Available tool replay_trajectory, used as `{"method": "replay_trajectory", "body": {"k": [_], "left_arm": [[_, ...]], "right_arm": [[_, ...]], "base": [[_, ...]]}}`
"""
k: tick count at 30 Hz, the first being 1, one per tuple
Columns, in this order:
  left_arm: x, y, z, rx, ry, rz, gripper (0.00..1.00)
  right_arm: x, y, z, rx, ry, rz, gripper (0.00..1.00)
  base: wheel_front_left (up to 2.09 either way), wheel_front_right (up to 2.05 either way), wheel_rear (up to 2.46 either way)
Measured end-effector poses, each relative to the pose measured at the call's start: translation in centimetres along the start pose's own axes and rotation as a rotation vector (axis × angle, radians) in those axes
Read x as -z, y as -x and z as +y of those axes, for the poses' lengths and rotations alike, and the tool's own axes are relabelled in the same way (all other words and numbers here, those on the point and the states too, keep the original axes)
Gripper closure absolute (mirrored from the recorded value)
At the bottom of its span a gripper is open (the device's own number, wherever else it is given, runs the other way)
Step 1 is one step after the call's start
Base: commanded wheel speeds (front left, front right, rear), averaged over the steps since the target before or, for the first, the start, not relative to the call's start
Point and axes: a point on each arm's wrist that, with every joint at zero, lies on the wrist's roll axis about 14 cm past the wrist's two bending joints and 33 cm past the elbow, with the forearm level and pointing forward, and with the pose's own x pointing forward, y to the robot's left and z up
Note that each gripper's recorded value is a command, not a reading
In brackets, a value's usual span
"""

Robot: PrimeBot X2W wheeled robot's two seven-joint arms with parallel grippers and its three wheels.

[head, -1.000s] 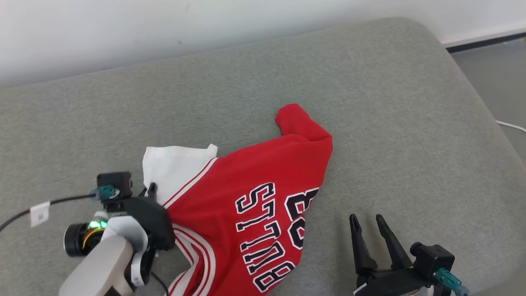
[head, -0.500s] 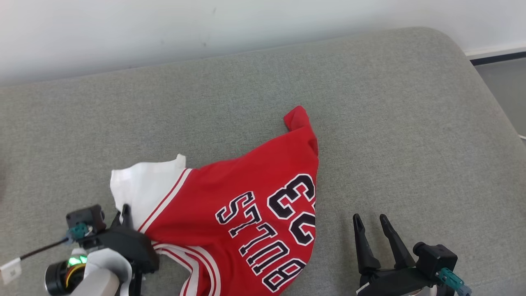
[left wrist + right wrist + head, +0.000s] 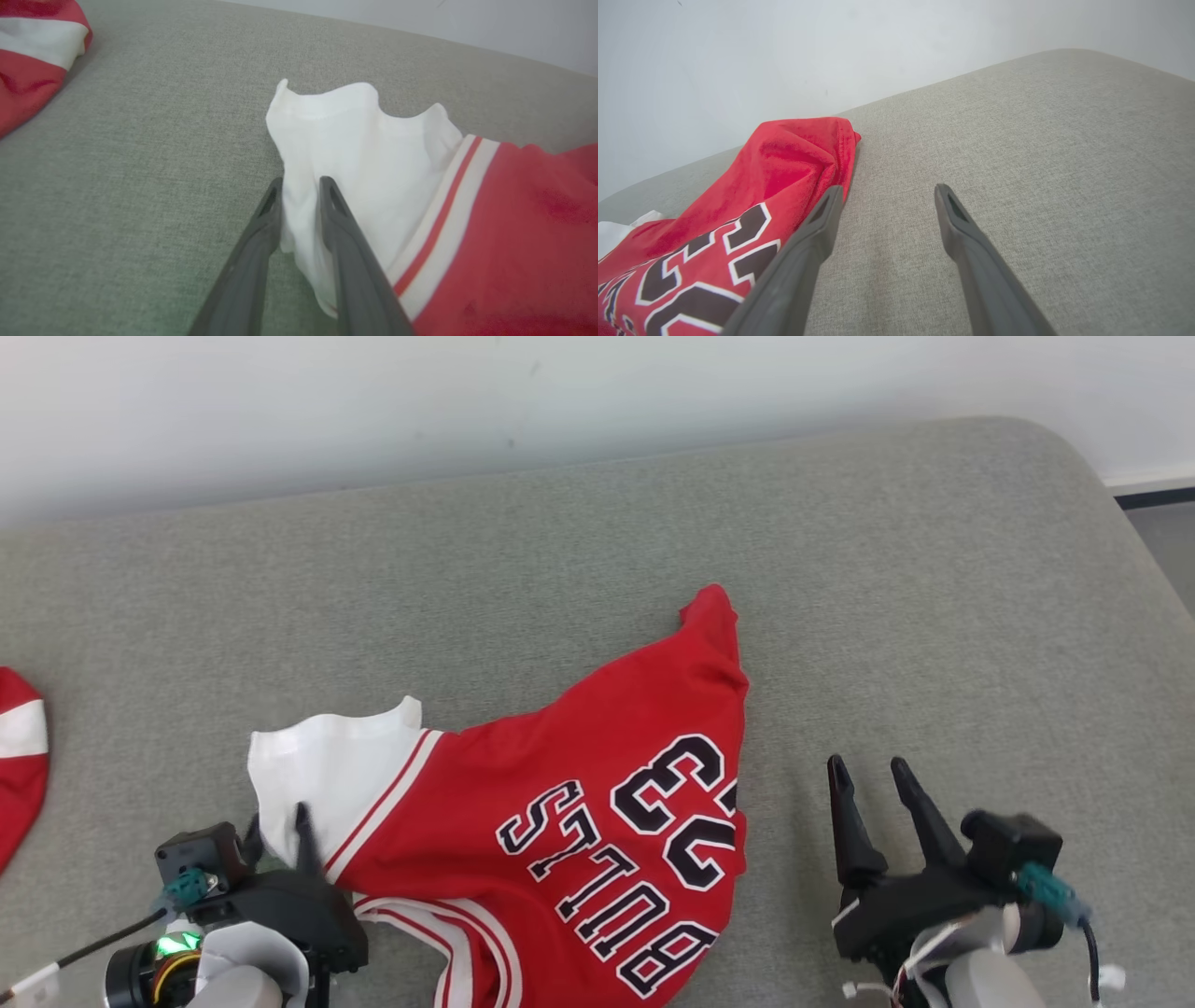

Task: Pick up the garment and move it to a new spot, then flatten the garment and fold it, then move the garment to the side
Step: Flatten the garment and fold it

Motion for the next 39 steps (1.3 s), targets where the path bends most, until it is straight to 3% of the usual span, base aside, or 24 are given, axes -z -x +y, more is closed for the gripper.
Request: {"method": "replay_trajectory", "body": {"k": [17, 26, 39], "left_arm": [[-3.4, 5.2, -0.1, 0.088, -0.067, -0.247, 0.0], [-2.0, 8.5, 0.1, 0.074, -0.053, -0.27, 0.0], [-0.8, 8.5, 1.8, 0.03, -0.045, -0.243, 0.0]], "right_arm": [[-0.9, -7.2, 2.3, -0.046, 0.185, 0.328, 0.0], [-0.2, -9.9, 2.4, -0.044, 0.282, 0.43, 0.0], [2.9, -12.7, 3.1, -0.043, 0.337, 0.551, 0.0]], "base": [[0.0, 0.0, 0.0], [0.0, 0.0, 0.0], [0.0, 0.0, 0.0]]}}
